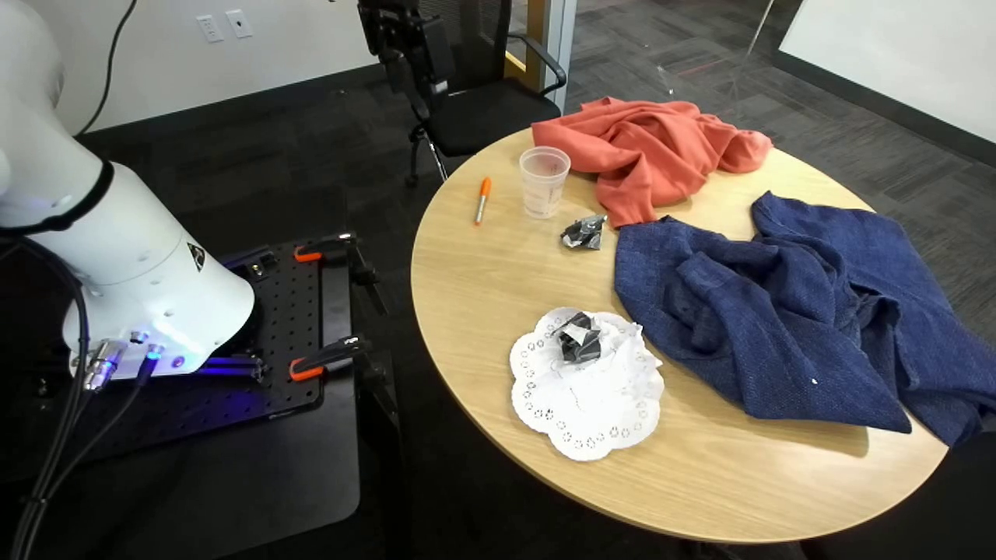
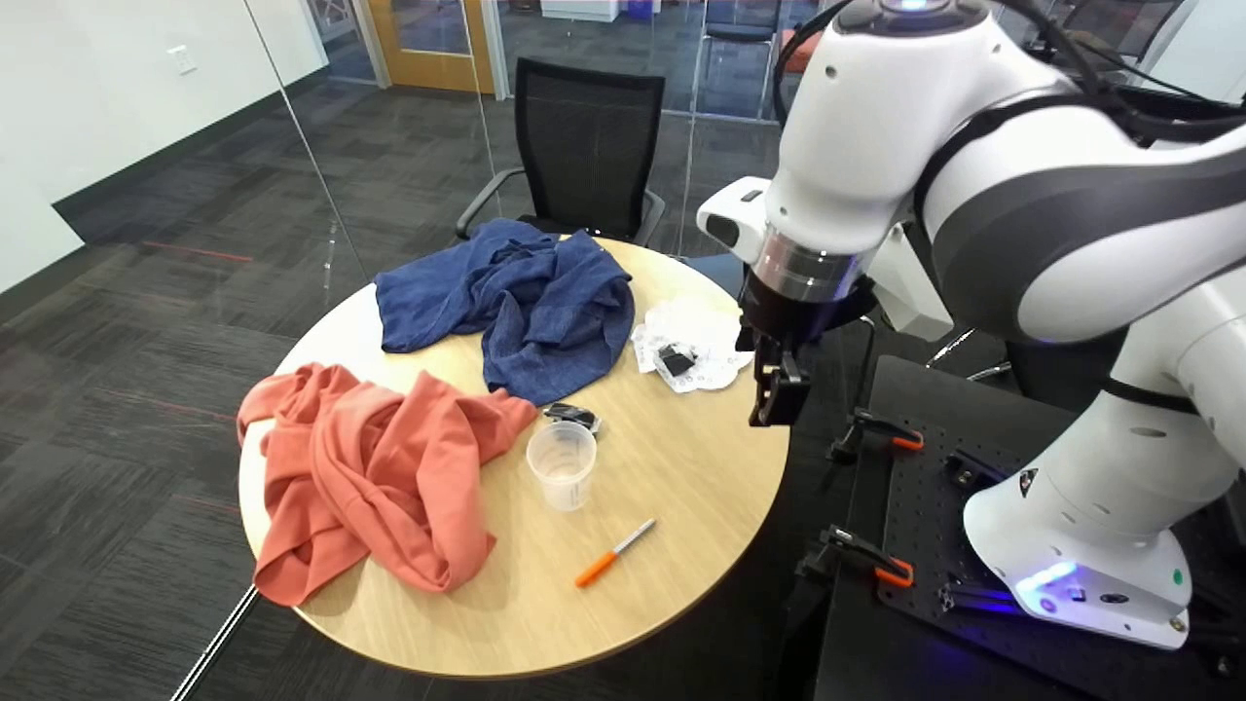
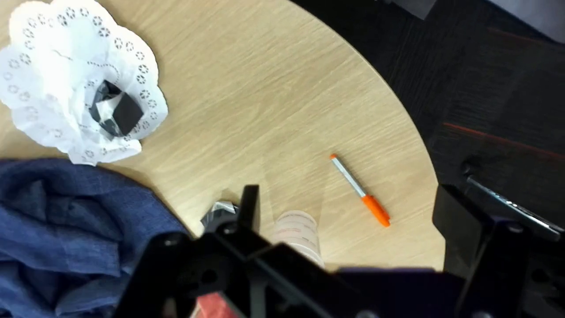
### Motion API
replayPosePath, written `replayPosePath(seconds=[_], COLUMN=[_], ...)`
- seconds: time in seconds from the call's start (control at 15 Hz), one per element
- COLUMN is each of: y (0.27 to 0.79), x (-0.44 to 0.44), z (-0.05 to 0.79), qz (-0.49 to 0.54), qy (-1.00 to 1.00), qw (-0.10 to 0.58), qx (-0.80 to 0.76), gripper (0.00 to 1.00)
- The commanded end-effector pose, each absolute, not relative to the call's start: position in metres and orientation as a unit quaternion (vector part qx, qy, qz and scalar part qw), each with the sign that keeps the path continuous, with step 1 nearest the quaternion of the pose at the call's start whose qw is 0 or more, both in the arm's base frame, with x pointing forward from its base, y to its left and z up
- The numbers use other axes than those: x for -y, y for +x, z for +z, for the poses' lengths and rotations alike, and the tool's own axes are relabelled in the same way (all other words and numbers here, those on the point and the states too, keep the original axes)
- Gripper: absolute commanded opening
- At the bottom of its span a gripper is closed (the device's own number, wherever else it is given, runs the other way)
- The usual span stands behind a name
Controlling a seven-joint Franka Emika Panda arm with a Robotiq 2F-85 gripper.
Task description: Put the marker in the clear cup
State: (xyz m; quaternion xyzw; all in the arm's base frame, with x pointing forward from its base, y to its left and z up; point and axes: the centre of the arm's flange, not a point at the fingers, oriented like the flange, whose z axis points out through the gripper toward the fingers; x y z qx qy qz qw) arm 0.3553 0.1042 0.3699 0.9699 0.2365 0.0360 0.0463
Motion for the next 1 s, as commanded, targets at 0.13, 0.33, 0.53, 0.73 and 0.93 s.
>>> replayPosePath(seconds=[0.13,0.33,0.53,0.73,0.93], y=[0.368,0.366,0.362,0.362,0.365], x=[-0.144,-0.156,-0.157,-0.157,-0.158], z=[0.342,0.336,0.336,0.336,0.332], qz=[0.066,0.080,0.071,0.070,0.076], qy=[0.939,0.927,0.931,0.931,0.928], qw=[0.032,0.013,0.019,0.019,0.017], qx=[-0.336,-0.366,-0.356,-0.356,-0.364], gripper=[1.00,1.00,1.00,1.00,1.00])
